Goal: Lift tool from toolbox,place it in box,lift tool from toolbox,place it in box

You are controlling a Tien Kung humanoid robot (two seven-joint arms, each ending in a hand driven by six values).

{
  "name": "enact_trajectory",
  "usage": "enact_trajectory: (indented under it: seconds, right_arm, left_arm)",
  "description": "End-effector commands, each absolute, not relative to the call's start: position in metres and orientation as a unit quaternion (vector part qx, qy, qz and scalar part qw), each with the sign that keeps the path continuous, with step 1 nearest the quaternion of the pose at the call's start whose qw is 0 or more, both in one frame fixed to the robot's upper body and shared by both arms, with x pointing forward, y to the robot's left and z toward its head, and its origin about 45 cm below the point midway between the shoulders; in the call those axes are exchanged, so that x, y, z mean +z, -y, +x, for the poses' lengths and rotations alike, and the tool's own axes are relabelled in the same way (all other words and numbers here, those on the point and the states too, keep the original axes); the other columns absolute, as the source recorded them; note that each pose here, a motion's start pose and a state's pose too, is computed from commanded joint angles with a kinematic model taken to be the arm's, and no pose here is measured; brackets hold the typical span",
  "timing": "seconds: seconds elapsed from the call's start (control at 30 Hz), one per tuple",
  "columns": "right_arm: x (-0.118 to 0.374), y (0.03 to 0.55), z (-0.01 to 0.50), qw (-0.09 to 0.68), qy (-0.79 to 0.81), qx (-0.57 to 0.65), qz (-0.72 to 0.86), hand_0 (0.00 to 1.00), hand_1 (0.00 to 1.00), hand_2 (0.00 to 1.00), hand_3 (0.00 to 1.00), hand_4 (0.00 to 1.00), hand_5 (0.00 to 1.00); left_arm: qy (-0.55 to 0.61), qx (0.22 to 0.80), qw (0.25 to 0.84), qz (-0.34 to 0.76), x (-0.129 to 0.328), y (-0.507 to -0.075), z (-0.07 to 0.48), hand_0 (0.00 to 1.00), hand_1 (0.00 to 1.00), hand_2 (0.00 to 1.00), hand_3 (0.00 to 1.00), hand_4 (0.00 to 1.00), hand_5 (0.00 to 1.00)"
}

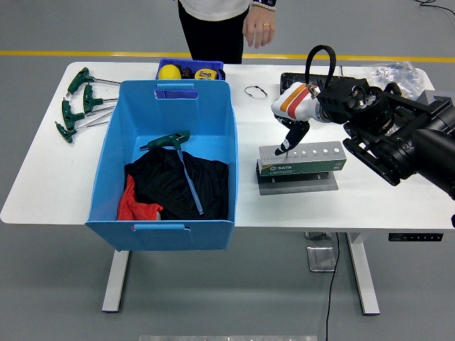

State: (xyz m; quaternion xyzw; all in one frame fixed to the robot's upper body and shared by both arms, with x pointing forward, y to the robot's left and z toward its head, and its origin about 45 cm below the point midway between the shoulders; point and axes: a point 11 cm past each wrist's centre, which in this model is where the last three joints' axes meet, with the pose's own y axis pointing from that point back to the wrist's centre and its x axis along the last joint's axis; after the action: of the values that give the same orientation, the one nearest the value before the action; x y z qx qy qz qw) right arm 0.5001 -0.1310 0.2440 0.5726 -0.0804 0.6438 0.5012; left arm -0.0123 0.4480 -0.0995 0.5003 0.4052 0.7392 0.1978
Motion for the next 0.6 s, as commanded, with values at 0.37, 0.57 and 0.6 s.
enact_trajectory:
  seconds: [0.37, 0.57, 0.6]
  right_arm:
    - [0.271, 0.127, 0.507, 0.491, 0.092, 0.662, 0.558, 0.151, 0.084, 0.135, 0.121, 0.998, 0.737]
    - [0.288, 0.126, 0.512, 0.483, 0.109, 0.670, 0.554, 0.144, 0.077, 0.132, 0.118, 0.998, 0.729]
    - [0.290, 0.126, 0.512, 0.481, 0.112, 0.670, 0.554, 0.118, 0.059, 0.108, 0.100, 0.998, 0.727]
  left_arm:
    - [-0.407, 0.748, 0.174, 0.494, -0.099, -0.448, -0.026, 0.540, 0.478, 0.486, 0.676, 0.728, 0.648]
    - [-0.407, 0.747, 0.173, 0.496, -0.098, -0.450, -0.028, 0.530, 0.475, 0.483, 0.675, 0.727, 0.646]
    - [-0.407, 0.747, 0.173, 0.496, -0.098, -0.450, -0.028, 0.530, 0.475, 0.481, 0.673, 0.728, 0.645]
